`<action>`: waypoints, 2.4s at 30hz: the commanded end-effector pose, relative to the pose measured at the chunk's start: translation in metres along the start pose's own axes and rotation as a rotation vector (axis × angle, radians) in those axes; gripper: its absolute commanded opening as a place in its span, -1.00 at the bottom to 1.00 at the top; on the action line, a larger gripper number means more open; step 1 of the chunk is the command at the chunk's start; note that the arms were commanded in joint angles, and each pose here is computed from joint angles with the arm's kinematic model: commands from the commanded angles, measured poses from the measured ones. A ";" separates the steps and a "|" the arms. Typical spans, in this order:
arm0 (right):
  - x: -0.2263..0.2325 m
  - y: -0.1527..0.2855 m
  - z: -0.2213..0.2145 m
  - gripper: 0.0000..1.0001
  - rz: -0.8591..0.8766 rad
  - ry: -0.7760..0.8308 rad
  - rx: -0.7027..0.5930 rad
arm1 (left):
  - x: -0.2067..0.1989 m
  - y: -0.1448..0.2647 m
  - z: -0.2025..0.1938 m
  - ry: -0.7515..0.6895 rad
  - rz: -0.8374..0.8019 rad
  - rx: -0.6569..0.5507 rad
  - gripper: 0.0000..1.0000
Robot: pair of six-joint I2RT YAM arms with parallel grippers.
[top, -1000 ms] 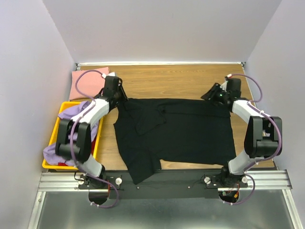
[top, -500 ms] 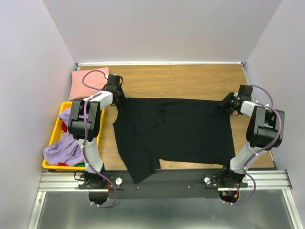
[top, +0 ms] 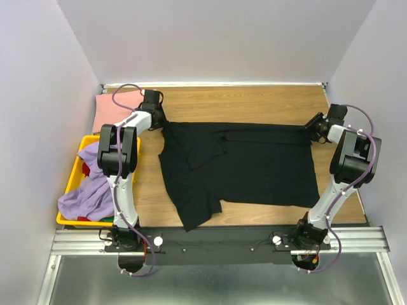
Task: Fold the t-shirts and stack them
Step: Fold the tshirt
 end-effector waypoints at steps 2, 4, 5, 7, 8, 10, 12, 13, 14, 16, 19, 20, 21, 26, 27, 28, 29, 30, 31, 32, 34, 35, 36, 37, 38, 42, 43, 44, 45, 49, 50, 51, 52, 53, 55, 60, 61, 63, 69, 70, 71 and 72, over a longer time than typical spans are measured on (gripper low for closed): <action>-0.053 -0.027 0.000 -0.08 -0.182 0.045 0.022 | 0.027 -0.012 0.009 -0.021 0.104 0.011 -0.54; -0.045 -0.030 0.005 -0.06 -0.143 0.054 0.030 | 0.020 -0.010 0.024 -0.028 0.084 -0.019 -0.43; -0.040 -0.029 0.008 -0.04 -0.122 0.060 0.029 | 0.015 -0.003 0.031 -0.029 0.072 -0.036 -0.30; -0.027 -0.025 0.011 -0.02 -0.066 0.063 0.034 | 0.010 0.006 0.038 -0.023 0.061 -0.060 -0.18; -0.020 -0.020 0.016 0.00 -0.044 0.067 0.025 | 0.003 0.021 0.050 -0.023 0.047 -0.104 -0.04; -0.012 -0.013 0.015 0.03 -0.009 0.069 0.030 | -0.002 0.034 0.051 -0.024 0.038 -0.126 0.12; 0.000 -0.001 0.019 0.07 0.009 0.091 0.005 | -0.011 0.056 0.060 -0.018 0.010 -0.169 0.25; 0.004 0.005 0.022 0.09 0.016 0.100 -0.008 | -0.014 0.061 0.054 -0.023 0.003 -0.165 0.29; 0.010 0.011 0.023 0.14 0.024 0.111 -0.019 | -0.020 0.077 0.059 -0.023 -0.014 -0.190 0.31; 0.020 0.034 0.028 0.21 0.034 0.127 -0.061 | -0.026 0.092 0.054 -0.023 -0.032 -0.199 0.32; 0.023 0.063 0.019 0.33 -0.003 0.148 -0.093 | -0.031 0.114 0.020 -0.052 -0.038 -0.173 0.33; 0.026 0.070 0.014 0.34 -0.004 0.162 -0.096 | -0.044 0.130 0.011 -0.076 -0.068 -0.182 0.33; 0.024 0.076 0.007 0.35 -0.018 0.169 -0.081 | -0.046 0.135 0.001 -0.085 -0.073 -0.173 0.33; 0.027 0.101 -0.043 0.35 -0.029 0.234 -0.023 | -0.063 0.161 -0.062 -0.134 -0.122 -0.113 0.33; 0.028 0.103 -0.047 0.34 -0.029 0.242 -0.022 | -0.068 0.162 -0.069 -0.140 -0.139 -0.105 0.33; 0.031 0.103 -0.051 0.34 -0.021 0.245 -0.014 | -0.068 0.161 -0.074 -0.135 -0.140 -0.097 0.29; 0.036 0.103 -0.061 0.33 0.007 0.249 0.014 | -0.070 0.160 -0.076 -0.137 -0.143 -0.091 0.26; 0.039 0.104 -0.065 0.32 0.023 0.250 0.024 | -0.072 0.159 -0.077 -0.138 -0.146 -0.086 0.23; 0.042 0.104 -0.071 0.32 0.033 0.251 0.037 | -0.074 0.157 -0.076 -0.137 -0.149 -0.087 0.20; 0.049 0.104 -0.080 0.32 0.046 0.266 0.053 | -0.076 0.150 -0.078 -0.140 -0.147 -0.082 0.15; 0.047 0.103 -0.096 0.31 0.036 0.283 0.079 | -0.087 0.143 -0.076 -0.143 -0.171 -0.072 0.11; 0.049 0.103 -0.101 0.32 0.040 0.290 0.087 | -0.090 0.138 -0.075 -0.147 -0.174 -0.069 0.05; 0.051 0.103 -0.110 0.32 0.045 0.303 0.105 | -0.091 0.124 -0.081 -0.169 -0.160 -0.038 0.01; 0.047 0.102 -0.117 0.32 0.038 0.306 0.121 | -0.102 0.123 -0.072 -0.179 -0.179 -0.050 -0.05; 0.048 0.101 -0.122 0.32 0.040 0.315 0.133 | -0.103 0.109 -0.075 -0.198 -0.165 -0.030 -0.07; 0.039 0.100 -0.134 0.32 0.026 0.333 0.161 | -0.116 0.082 -0.058 -0.232 -0.136 -0.044 -0.12; 0.036 0.100 -0.134 0.32 0.010 0.334 0.156 | -0.117 0.074 -0.057 -0.239 -0.122 -0.041 -0.12; 0.034 0.100 -0.135 0.32 0.003 0.340 0.155 | -0.119 0.060 -0.056 -0.255 -0.099 -0.026 -0.13; 0.032 0.099 -0.135 0.32 -0.005 0.341 0.153 | -0.119 0.053 -0.056 -0.256 -0.091 -0.015 -0.13; 0.032 0.095 -0.130 0.35 -0.019 0.353 0.150 | -0.113 0.022 -0.048 -0.251 -0.036 -0.001 -0.15; 0.032 0.093 -0.131 0.38 -0.021 0.357 0.157 | -0.107 0.010 -0.054 -0.252 -0.016 0.024 -0.16; 0.034 0.093 -0.128 0.38 -0.018 0.357 0.150 | -0.102 0.005 -0.052 -0.248 -0.002 0.027 -0.16; 0.036 0.093 -0.127 0.38 -0.017 0.358 0.147 | -0.099 0.000 -0.052 -0.249 0.007 0.032 -0.16; 0.036 0.093 -0.126 0.37 -0.019 0.359 0.145 | -0.099 -0.003 -0.046 -0.244 0.009 0.028 -0.16; 0.036 0.092 -0.124 0.37 -0.022 0.364 0.142 | -0.089 -0.013 -0.052 -0.246 0.032 0.057 -0.17; 0.035 0.090 -0.123 0.39 -0.030 0.375 0.144 | -0.079 -0.026 -0.037 -0.226 0.029 0.064 -0.25; 0.035 0.091 -0.122 0.39 -0.034 0.377 0.139 | -0.080 -0.027 -0.034 -0.221 0.024 0.066 -0.25; 0.035 0.092 -0.120 0.41 -0.041 0.378 0.133 | -0.074 -0.030 -0.022 -0.208 0.059 0.059 -0.24; 0.033 0.099 -0.115 0.44 -0.060 0.387 0.109 | -0.042 -0.027 0.018 -0.169 0.113 0.003 -0.05; 0.034 0.100 -0.115 0.44 -0.059 0.385 0.110 | -0.038 -0.026 0.022 -0.166 0.117 -0.001 -0.02; 0.035 0.102 -0.115 0.44 -0.054 0.383 0.111 | -0.037 -0.024 0.029 -0.165 0.114 -0.012 0.02; 0.036 0.104 -0.115 0.44 -0.051 0.383 0.109 | -0.038 -0.017 0.035 -0.166 0.110 -0.022 0.11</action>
Point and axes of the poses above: each gripper's point midway between its finger pads, its own y axis back along the fingers, its own x axis along the line the jaws close on, z = x × y, the point moved 2 cm from there along y, back along the fingers
